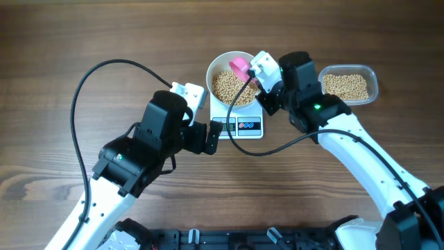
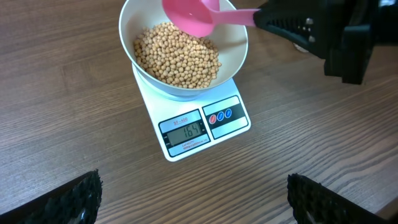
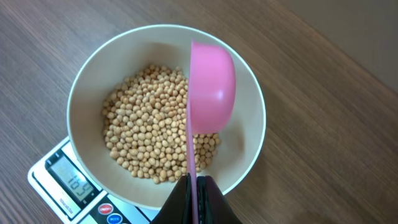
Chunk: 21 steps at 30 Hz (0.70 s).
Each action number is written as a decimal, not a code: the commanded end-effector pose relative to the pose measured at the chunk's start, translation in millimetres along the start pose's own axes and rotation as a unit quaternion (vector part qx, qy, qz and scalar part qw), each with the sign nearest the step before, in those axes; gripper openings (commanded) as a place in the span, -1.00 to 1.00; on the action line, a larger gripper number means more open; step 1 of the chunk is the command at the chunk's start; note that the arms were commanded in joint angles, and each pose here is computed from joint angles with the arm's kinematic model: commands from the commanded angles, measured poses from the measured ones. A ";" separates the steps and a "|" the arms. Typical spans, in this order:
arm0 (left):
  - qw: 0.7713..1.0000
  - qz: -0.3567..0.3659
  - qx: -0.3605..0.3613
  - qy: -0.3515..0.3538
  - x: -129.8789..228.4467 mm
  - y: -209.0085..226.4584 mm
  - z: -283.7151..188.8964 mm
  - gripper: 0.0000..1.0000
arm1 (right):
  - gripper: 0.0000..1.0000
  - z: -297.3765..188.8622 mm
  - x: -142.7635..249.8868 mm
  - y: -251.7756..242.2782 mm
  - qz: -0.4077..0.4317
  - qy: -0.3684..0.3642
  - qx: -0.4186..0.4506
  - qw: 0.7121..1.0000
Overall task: Scoop item into bowl and weigh 150g on scale
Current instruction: 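Tilt the scoop to pour soybeans into the bowl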
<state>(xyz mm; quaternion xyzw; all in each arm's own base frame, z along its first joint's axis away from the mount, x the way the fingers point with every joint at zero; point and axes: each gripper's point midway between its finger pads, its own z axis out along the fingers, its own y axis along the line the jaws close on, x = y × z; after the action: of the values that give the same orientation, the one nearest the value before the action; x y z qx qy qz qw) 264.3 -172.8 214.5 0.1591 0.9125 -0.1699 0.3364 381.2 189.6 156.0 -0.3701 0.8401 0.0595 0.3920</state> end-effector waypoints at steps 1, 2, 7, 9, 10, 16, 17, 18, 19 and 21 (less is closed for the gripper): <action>1.000 -0.006 0.003 -0.001 -2.1 -0.6 -0.1 1.00 | -0.91 12.8 5.3 3.3 -0.009 0.015 -0.011 1.000; 1.000 -0.006 0.003 -0.001 -2.1 -0.6 -0.1 1.00 | -0.91 13.9 5.5 9.0 0.006 0.014 -0.027 1.000; 1.000 -0.006 0.003 -0.001 -2.1 -0.6 -0.1 1.00 | -0.91 12.2 14.9 25.6 0.023 0.031 -0.070 0.997; 1.000 -0.006 0.003 -0.001 -2.1 -0.6 -0.1 1.00 | -0.91 9.9 21.3 36.6 0.029 0.042 -0.099 0.994; 1.000 -0.006 0.003 -0.001 -2.0 -0.6 0.0 1.00 | -0.91 8.5 21.6 42.6 0.033 0.042 -0.115 0.992; 1.000 -0.006 0.003 -0.001 -2.1 -0.6 -0.1 1.00 | -0.91 9.0 6.7 38.0 0.151 0.021 -0.116 0.982; 1.000 -0.006 0.003 -0.001 -2.1 -0.6 -0.1 1.00 | -0.91 9.2 3.9 33.8 0.185 0.017 -0.112 0.976; 1.000 -0.006 0.003 -0.001 -2.0 -0.6 0.0 1.00 | -0.91 9.3 1.8 28.8 0.229 0.015 -0.107 0.967; 1.000 -0.006 0.003 -0.001 -2.1 -0.6 -0.1 1.00 | -0.91 8.7 0.9 26.4 0.266 0.015 -0.109 0.958; 1.000 -0.006 0.003 -0.001 -2.1 -0.6 -0.1 1.00 | -0.92 5.8 0.3 26.1 0.313 0.016 -0.131 0.940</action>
<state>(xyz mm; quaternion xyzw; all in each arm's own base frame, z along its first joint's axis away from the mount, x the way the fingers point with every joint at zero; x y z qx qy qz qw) 264.2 -172.7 214.4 0.1591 0.9126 -0.1698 0.3362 364.0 208.2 139.3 -0.2394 0.8921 0.2110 0.3200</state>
